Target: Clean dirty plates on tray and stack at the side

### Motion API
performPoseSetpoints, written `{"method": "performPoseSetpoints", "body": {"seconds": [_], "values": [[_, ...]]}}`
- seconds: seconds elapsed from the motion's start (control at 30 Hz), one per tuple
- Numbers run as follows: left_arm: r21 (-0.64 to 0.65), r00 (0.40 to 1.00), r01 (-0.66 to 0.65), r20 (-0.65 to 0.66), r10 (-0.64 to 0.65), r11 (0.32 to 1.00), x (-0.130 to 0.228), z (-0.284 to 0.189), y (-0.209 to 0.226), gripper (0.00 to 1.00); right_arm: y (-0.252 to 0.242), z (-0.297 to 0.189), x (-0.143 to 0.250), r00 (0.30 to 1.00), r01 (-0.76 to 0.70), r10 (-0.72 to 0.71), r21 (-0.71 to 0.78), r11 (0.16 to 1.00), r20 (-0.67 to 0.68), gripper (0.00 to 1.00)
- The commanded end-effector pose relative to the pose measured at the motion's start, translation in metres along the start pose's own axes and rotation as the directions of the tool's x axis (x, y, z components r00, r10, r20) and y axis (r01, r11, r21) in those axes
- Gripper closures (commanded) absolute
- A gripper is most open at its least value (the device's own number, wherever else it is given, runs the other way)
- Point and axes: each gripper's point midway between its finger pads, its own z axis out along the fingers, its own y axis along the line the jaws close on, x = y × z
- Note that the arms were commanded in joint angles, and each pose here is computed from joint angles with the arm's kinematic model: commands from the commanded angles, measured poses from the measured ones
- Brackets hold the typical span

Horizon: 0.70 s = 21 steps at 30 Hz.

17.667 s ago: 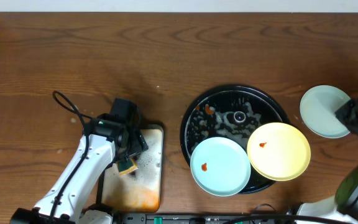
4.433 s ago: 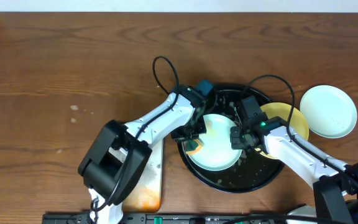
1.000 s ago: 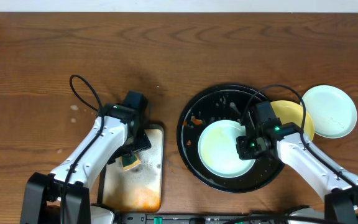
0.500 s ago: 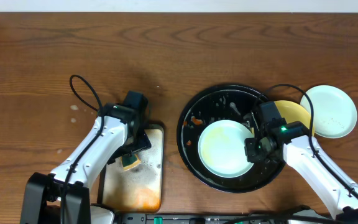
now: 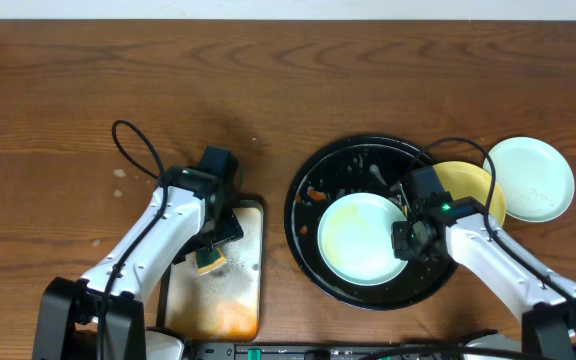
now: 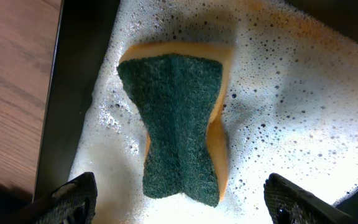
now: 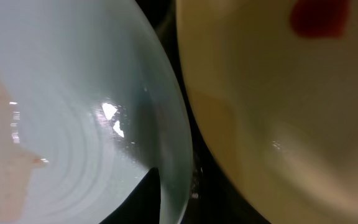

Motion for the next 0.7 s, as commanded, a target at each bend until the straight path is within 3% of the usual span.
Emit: {"method": "performPoseSetpoints", "body": {"seconds": [0.0,0.13,0.2,0.27,0.47,0.67], "values": [[-0.007,1.000,-0.001,0.000,0.001,1.000,0.000,0.001,0.003,0.14,0.000,0.002,-0.001,0.999,-0.038,0.038,-0.006,0.999,0.002,0.86],[-0.007,1.000,-0.001,0.000,0.001,1.000,0.000,0.001,0.003,0.13,0.025,0.000,-0.011,0.999,0.039,-0.035,-0.138,0.990,0.036,0.88],[-0.007,1.000,-0.001,0.000,0.001,1.000,0.000,0.001,0.003,0.13,0.028,-0.001,-0.020,0.997,0.044,-0.033,-0.148,0.988,0.076,0.72],[-0.007,1.000,-0.001,0.000,0.001,1.000,0.000,0.001,0.003,0.13,0.030,-0.002,-0.030,0.993,0.048,-0.030,-0.155,0.987,0.117,0.67],[-0.007,1.000,-0.001,0.000,0.001,1.000,0.000,0.001,0.003,0.13,0.033,-0.003,-0.045,0.984,0.056,-0.027,-0.162,0.985,0.174,0.67],[-0.007,1.000,-0.001,0.000,0.001,1.000,0.000,0.001,0.003,0.13,0.032,0.016,-0.039,0.991,0.053,-0.033,-0.151,0.987,0.132,0.77]]}}
